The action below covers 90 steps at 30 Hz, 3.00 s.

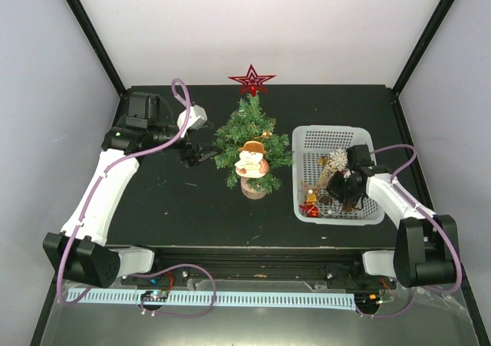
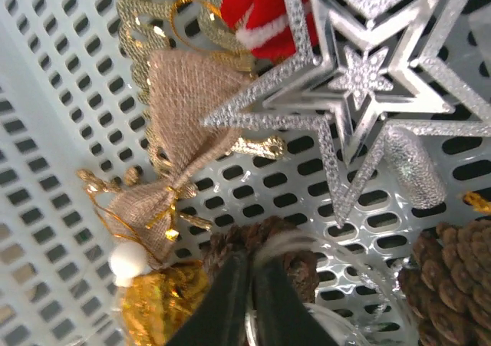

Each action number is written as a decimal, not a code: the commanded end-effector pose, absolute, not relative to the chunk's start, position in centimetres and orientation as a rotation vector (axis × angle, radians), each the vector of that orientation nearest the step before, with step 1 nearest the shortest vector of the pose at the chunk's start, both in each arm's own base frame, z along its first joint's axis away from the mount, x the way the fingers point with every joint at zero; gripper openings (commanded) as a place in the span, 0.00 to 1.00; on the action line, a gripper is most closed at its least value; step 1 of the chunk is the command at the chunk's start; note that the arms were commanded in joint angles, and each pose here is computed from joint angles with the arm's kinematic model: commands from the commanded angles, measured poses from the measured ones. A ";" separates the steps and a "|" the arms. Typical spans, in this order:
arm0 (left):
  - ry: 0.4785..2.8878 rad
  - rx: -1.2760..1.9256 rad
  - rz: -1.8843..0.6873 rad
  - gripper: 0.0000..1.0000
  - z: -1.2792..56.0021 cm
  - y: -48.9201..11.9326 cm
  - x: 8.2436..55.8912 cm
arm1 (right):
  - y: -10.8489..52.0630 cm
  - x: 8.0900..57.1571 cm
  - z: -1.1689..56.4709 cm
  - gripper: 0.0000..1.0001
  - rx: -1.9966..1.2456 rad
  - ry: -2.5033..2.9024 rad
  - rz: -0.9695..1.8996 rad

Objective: Decorate the small christmas tree

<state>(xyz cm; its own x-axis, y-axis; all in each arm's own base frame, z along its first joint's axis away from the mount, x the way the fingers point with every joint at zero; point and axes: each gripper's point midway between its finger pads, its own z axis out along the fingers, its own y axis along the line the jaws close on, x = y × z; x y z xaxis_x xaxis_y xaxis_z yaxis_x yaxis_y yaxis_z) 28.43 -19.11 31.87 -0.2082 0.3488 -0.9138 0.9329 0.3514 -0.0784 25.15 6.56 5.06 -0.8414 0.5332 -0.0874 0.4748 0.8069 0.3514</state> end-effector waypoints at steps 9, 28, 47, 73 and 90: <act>1.647 1.178 -0.826 0.96 35.3 -19.1 27.3 | 3.6 27.1 15.6 0.01 0.628 2.518 0.333; 1.196 1.468 -0.880 0.99 49.4 -21.2 10.1 | 9.0 17.6 48.8 0.01 0.071 1.727 0.864; 1.139 1.540 -1.045 0.99 46.4 -33.1 11.6 | 13.5 8.4 68.8 0.01 -0.328 1.277 1.289; 1.314 1.454 -1.348 0.99 37.9 -47.3 16.8 | 14.4 6.2 73.5 0.01 -0.449 1.147 1.452; 1.090 1.716 -1.465 0.99 37.3 -44.6 10.6 | 14.4 6.9 71.8 0.01 -0.422 1.188 1.441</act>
<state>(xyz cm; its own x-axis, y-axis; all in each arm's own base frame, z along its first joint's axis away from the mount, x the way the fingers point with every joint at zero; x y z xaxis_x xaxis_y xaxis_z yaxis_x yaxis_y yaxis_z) 11.51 -45.30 35.80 -0.0201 0.2278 -0.9735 0.8764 -0.4645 -0.1268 7.43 14.23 71.98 -0.2785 0.5383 -0.7954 -0.8819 0.1848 0.4338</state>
